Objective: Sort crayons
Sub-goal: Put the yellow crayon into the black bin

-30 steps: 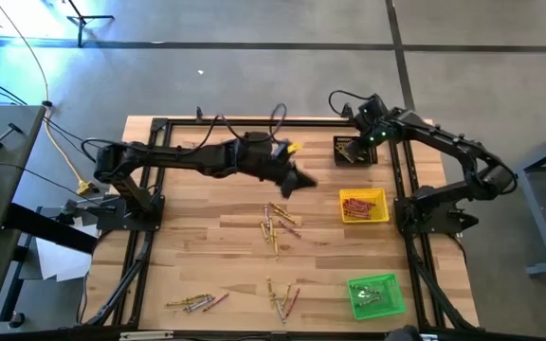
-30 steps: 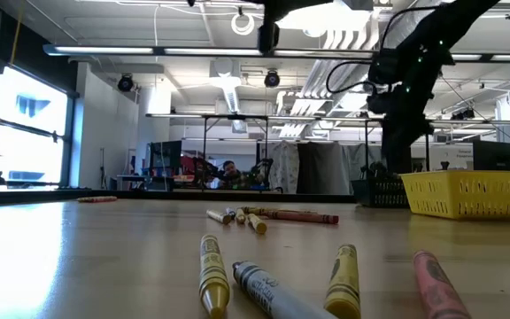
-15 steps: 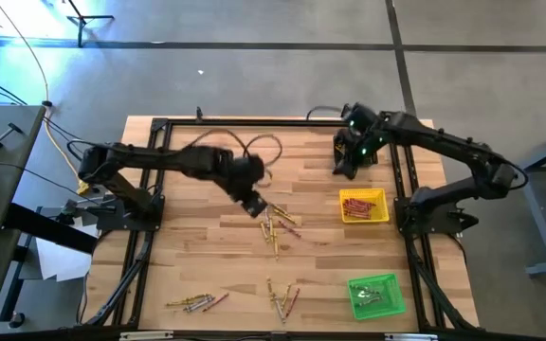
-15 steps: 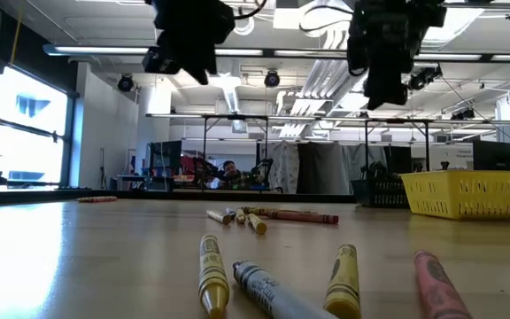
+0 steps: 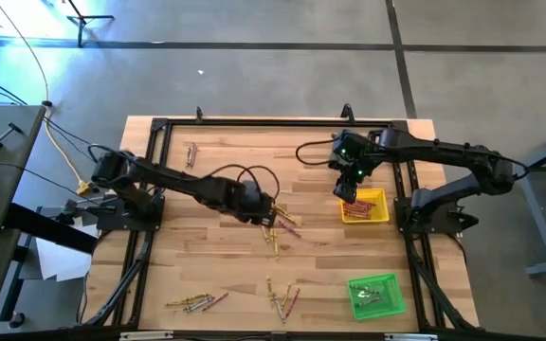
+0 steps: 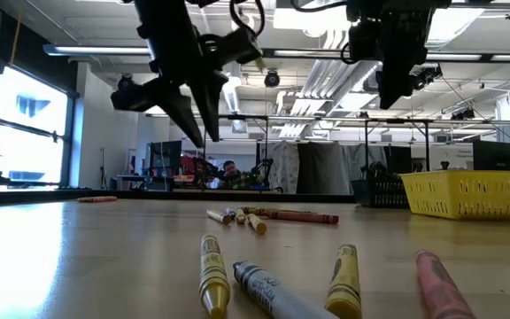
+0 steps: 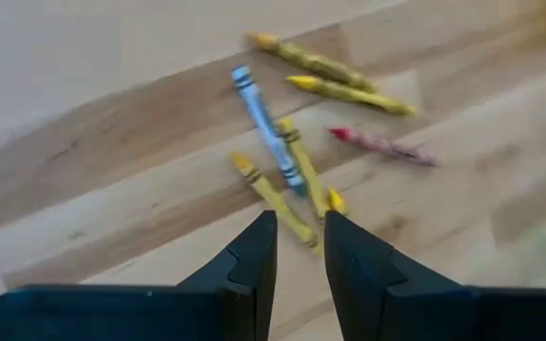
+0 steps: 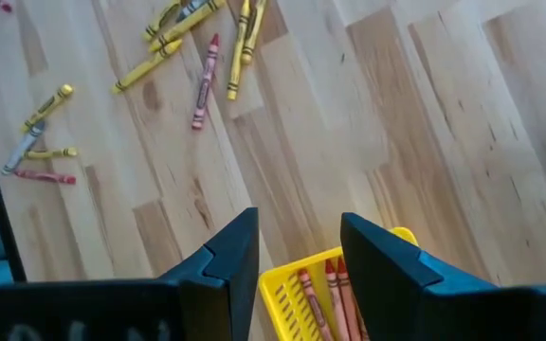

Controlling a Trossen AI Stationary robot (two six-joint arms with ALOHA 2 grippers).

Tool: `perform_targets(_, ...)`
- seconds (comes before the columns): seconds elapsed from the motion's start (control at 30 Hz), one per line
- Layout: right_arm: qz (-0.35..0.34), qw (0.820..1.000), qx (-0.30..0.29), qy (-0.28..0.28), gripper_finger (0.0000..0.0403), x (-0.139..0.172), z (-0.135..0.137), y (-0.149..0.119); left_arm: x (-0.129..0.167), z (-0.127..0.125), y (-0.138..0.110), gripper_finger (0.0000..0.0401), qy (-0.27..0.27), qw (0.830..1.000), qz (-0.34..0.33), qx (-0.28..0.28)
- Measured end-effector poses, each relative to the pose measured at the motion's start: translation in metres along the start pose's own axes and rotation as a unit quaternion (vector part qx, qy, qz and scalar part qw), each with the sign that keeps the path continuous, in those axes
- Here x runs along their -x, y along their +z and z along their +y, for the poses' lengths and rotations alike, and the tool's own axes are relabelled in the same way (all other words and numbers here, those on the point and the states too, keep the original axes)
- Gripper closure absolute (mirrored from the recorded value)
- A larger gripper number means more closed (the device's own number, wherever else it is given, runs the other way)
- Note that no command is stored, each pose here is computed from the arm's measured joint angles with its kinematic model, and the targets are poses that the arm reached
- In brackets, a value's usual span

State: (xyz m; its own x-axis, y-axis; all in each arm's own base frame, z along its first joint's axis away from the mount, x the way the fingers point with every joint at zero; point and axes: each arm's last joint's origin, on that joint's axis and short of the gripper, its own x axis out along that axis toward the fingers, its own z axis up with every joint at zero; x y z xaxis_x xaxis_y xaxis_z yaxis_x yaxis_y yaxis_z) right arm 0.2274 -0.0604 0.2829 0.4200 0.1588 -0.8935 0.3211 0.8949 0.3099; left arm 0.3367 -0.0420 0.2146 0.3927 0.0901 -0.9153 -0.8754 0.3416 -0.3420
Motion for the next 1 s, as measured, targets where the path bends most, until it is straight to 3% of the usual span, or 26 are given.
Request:
perform_targets(0.27, 0.004, 1.000, 0.019, -0.004, 0.0266, 0.000, 0.000, -0.001, -0.031, -0.007, -0.020, 0.0325, 0.015, 0.999, -0.009, 0.041)
perform_targets(0.57, 0.012, 0.998, 0.055, -0.004, 0.0266, 0.000, 0.000, -0.002, -0.063, -0.017, -0.030, 0.0311, -0.015, 0.999, 0.014, 0.049)
perform_targets(1.0, 0.014, 0.998, 0.068, -0.004, 0.0266, 0.000, 0.000, -0.003, -0.060, -0.018, -0.030, 0.0275, -0.019, 0.997, 0.035, 0.062)
